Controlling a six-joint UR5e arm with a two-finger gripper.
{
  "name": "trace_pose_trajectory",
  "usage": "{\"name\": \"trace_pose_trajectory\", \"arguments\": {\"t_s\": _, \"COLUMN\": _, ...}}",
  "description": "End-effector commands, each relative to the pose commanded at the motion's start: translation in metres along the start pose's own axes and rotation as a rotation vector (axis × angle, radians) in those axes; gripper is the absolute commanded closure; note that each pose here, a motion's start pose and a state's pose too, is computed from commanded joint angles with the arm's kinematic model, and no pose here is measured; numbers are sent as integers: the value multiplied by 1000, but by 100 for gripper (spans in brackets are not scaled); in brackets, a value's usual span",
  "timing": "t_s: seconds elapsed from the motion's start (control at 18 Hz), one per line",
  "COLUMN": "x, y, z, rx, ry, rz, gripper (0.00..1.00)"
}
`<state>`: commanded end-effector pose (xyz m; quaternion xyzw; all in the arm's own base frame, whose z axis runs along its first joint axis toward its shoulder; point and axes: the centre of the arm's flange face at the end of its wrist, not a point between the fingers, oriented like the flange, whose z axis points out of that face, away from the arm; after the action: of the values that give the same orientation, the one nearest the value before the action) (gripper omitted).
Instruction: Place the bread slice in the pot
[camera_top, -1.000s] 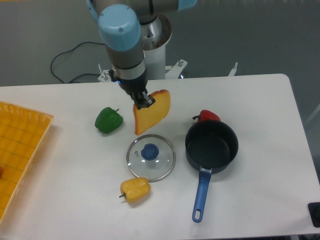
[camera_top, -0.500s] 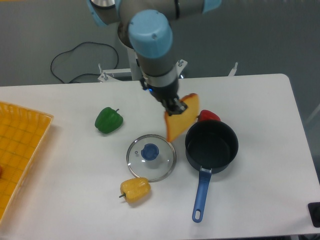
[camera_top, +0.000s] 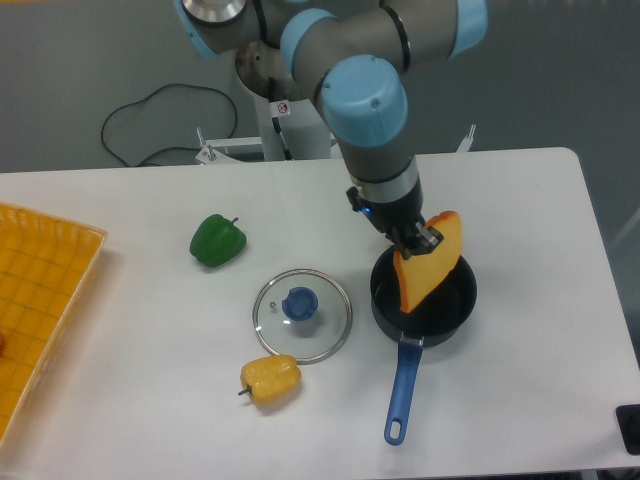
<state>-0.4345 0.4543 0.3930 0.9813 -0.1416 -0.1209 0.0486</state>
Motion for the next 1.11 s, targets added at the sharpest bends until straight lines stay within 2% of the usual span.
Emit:
{"name": "trace_pose_trajectory", "arguments": {"t_s": 0.39, "x": -8, "y": -12, "z": 40, "rx": -10, "ry": 4, "rz": 5, "gripper": 100}}
{"name": "trace_pose_trajectory", "arguments": {"t_s": 1.11, "x": -6, "y": -1, "z": 50, "rx": -19, "ry": 24, "rz": 69, "gripper": 100}}
